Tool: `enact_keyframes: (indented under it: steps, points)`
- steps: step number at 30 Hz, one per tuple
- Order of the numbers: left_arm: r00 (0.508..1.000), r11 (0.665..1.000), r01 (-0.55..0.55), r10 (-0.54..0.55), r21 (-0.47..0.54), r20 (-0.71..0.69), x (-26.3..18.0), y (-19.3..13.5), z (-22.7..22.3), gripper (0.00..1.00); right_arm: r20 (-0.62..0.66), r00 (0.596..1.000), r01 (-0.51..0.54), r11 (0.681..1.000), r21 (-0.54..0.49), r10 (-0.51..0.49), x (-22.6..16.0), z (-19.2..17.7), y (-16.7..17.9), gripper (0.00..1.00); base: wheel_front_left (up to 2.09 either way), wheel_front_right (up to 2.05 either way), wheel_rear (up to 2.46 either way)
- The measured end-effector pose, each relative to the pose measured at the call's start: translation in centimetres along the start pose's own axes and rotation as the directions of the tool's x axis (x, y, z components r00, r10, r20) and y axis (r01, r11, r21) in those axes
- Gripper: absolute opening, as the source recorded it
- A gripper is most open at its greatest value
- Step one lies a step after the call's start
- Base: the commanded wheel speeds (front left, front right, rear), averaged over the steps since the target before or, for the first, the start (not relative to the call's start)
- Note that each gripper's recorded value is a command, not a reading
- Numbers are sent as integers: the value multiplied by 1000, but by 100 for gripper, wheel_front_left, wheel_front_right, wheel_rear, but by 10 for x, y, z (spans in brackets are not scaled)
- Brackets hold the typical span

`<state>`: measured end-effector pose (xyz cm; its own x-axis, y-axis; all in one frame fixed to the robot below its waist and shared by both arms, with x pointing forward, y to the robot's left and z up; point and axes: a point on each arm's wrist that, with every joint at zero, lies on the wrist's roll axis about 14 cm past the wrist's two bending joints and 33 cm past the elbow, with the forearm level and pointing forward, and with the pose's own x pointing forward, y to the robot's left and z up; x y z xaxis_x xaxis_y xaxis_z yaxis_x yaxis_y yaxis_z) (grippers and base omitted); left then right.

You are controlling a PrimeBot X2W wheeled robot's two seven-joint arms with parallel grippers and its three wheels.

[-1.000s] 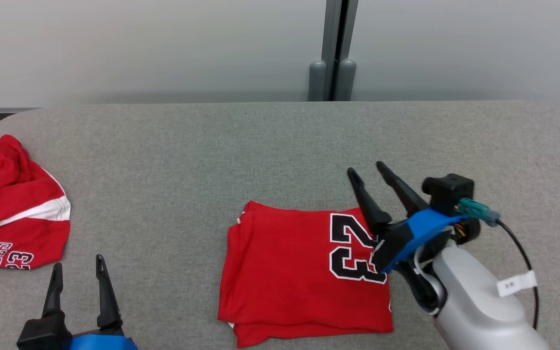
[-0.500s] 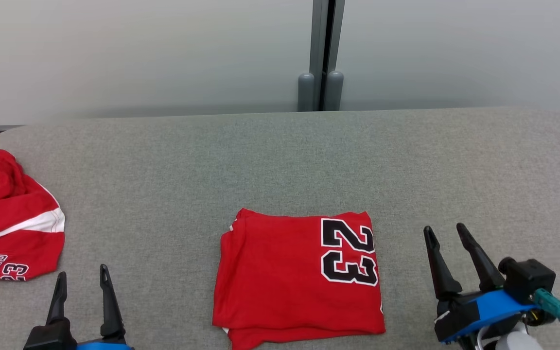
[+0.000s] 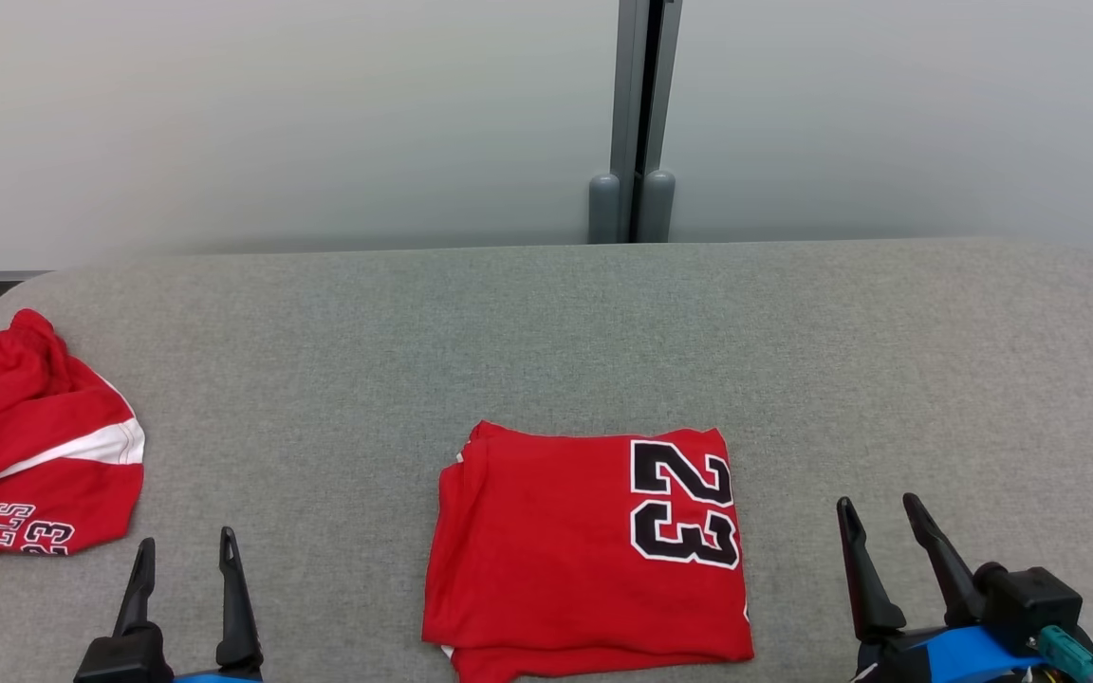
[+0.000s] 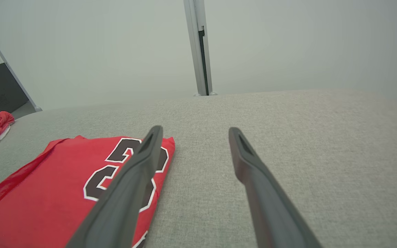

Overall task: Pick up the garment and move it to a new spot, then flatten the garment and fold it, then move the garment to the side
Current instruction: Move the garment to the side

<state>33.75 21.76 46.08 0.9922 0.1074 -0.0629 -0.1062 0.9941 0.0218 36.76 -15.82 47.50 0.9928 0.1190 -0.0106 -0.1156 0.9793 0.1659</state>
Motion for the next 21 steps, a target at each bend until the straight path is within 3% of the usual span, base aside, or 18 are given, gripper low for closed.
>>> enact_keyframes:
  steps: [21]
  points:
    - [1000, 1000, 0, 0, 2, -17, -3, 3, -5, 100, -51, 999, -6, 1000, -28, 4, -2, -8, 3, 100, 0, 0, 0]
